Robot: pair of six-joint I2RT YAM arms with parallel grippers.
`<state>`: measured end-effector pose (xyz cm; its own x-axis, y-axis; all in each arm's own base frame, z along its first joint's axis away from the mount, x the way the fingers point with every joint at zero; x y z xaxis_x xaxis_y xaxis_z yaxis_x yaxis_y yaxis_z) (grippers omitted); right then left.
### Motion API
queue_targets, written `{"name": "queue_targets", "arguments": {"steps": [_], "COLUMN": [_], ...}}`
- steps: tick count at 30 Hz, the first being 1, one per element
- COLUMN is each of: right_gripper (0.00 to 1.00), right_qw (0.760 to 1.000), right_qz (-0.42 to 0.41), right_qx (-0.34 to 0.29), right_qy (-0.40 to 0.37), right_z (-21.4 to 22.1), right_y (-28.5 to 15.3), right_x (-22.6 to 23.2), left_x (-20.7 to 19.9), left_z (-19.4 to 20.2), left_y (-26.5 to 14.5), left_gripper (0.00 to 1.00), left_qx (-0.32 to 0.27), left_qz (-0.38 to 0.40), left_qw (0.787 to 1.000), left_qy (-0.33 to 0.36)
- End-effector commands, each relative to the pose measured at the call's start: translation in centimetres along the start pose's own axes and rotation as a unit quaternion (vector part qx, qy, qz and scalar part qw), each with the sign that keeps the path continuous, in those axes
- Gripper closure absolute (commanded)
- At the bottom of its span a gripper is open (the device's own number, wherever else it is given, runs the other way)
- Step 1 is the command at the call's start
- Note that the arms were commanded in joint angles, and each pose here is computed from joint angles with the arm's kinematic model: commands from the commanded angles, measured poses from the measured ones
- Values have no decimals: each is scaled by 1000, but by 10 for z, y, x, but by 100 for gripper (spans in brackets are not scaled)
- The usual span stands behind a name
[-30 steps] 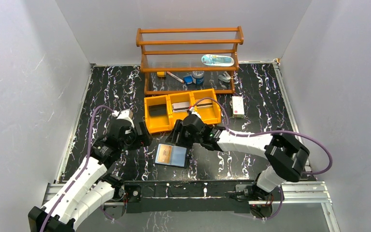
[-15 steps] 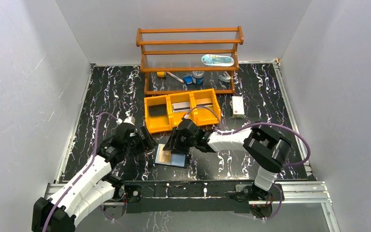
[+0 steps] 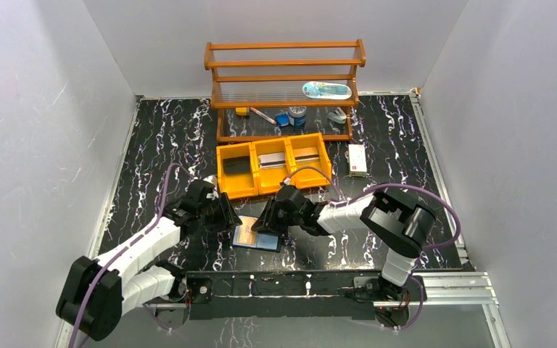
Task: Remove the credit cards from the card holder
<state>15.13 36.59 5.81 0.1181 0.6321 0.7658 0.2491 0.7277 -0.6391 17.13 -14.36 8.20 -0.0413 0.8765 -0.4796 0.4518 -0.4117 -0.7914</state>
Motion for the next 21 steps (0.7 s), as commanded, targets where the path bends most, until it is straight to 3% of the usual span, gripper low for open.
{"name": "queue_targets", "arguments": {"steps": [1, 12, 16, 21], "right_gripper": [61, 59, 64, 67], "right_qw": [998, 999, 998, 999], "right_qz": [66, 5, -30, -9], "right_qx": [-2, -18, -8, -2], "right_qy": [1, -46, -51, -39], "right_z": [6, -2, 0, 1], "right_y": [9, -9, -10, -2], "right_x": [-44, -2, 14, 3], "left_x": [-8, -4, -5, -3], "left_z": [4, 25, 28, 33], "left_y": [8, 14, 14, 14], "left_gripper": [59, 74, 77, 78], "left_qx": [32, 80, 83, 90], "left_qz": [34, 45, 53, 57], "left_qw": [999, 995, 995, 994], "left_qy": [24, 38, 35, 38]}}
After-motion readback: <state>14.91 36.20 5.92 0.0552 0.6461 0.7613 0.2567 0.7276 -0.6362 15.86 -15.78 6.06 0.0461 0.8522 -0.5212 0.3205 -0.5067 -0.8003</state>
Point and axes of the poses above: each gripper's point midway between its finger pads, its own y axis out along the fingers, its own x axis along the line the jaws close on, z = x × y, the point moved 4 cm from there along -y, back along the fingers, and after that the axes turned 5 degrees about y, right-handed, at the moved point
